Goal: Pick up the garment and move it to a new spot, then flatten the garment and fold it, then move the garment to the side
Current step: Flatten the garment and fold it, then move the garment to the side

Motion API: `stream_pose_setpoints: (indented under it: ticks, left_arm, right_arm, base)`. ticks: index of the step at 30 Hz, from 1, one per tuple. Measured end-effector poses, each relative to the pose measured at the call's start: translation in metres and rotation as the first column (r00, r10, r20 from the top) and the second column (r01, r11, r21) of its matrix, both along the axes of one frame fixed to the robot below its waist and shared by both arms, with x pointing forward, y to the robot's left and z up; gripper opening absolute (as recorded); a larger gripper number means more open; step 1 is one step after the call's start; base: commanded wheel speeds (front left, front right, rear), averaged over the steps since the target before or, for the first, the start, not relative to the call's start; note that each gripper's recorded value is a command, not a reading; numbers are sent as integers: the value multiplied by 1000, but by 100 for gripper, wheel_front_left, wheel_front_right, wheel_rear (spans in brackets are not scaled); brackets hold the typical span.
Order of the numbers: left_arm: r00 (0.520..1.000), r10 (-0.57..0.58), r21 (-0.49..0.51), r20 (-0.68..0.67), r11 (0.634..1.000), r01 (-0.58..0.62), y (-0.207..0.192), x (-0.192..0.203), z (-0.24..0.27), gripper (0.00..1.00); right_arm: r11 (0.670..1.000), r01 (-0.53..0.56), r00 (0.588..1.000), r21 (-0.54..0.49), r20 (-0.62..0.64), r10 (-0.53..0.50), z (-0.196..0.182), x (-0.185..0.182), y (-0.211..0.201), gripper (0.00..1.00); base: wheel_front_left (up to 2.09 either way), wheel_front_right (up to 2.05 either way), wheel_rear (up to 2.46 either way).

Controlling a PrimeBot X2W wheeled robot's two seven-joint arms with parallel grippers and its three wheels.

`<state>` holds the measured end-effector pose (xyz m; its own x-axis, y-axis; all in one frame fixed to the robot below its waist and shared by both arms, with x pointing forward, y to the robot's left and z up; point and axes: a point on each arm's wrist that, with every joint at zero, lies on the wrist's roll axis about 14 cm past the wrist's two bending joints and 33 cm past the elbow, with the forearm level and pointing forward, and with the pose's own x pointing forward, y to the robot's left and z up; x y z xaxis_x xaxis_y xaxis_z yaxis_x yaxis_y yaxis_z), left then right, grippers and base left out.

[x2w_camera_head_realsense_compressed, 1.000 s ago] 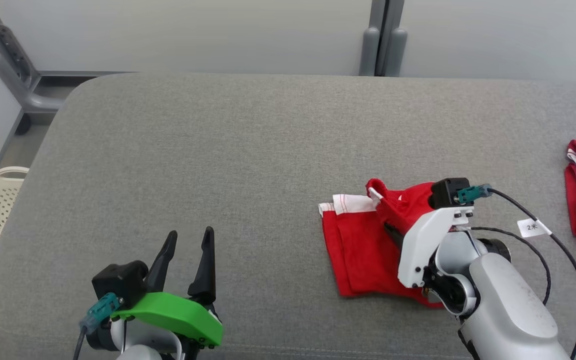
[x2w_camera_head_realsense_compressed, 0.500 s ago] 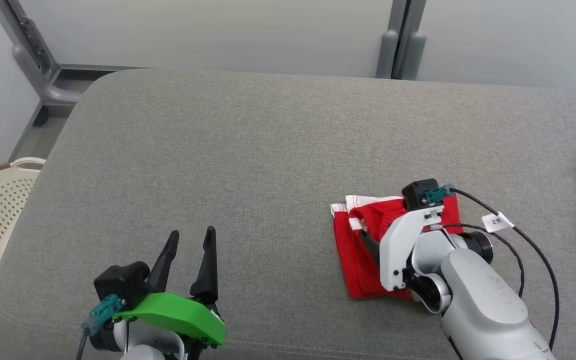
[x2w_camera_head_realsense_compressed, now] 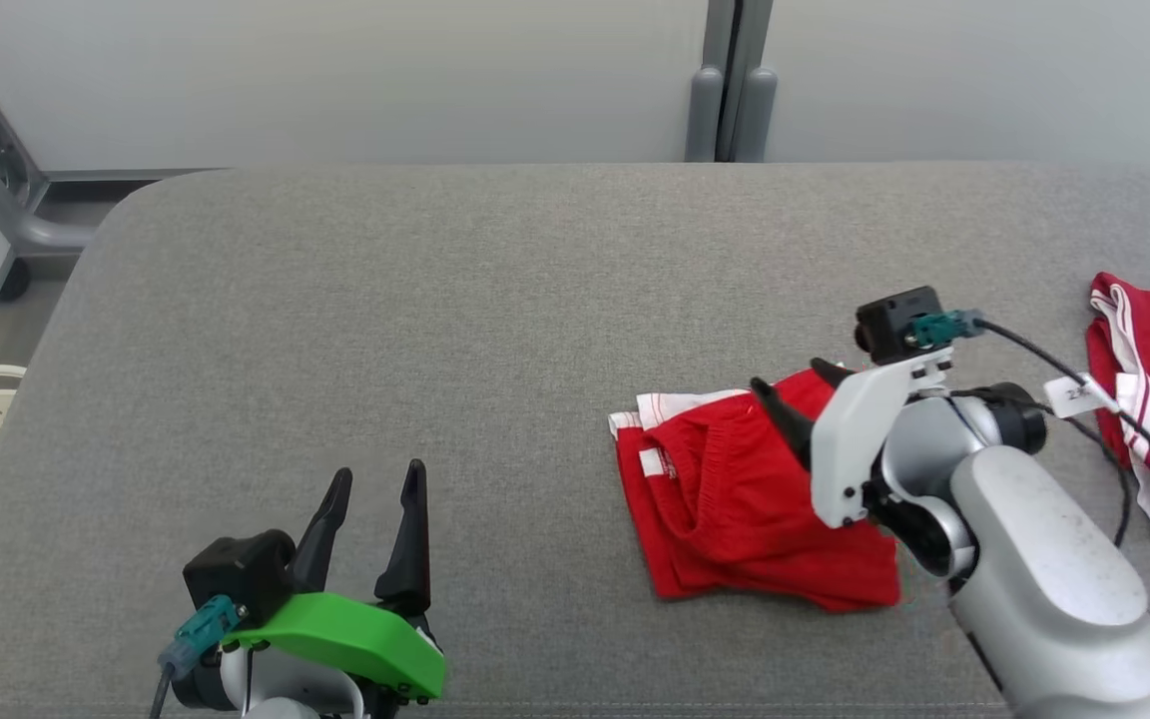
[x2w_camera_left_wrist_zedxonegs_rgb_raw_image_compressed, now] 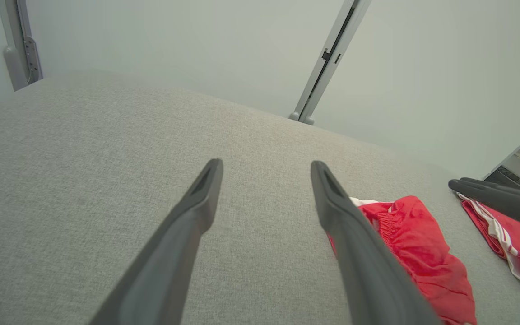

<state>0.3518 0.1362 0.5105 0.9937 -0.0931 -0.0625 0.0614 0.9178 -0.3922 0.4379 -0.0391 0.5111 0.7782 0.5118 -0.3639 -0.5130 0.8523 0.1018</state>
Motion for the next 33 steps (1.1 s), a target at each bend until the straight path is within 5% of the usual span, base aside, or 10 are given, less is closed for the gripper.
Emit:
stream_pose_setpoints:
  ticks: [13, 33]
  left_arm:
    - [998, -62, 24, -12, 998, 62, -15, 14, -1, 100]
    - [998, 36, 85, -55, 996, -31, 21, 15, -9, 100]
  right_arm:
    - [983, 179, 967, -47, -176, -185, -43, 5, -95, 100]
    - [990, 141, 881, 23, -459, -115, -124, 16, -52, 100]
  base:
    - [0, 0, 0]
    - [0, 0, 0]
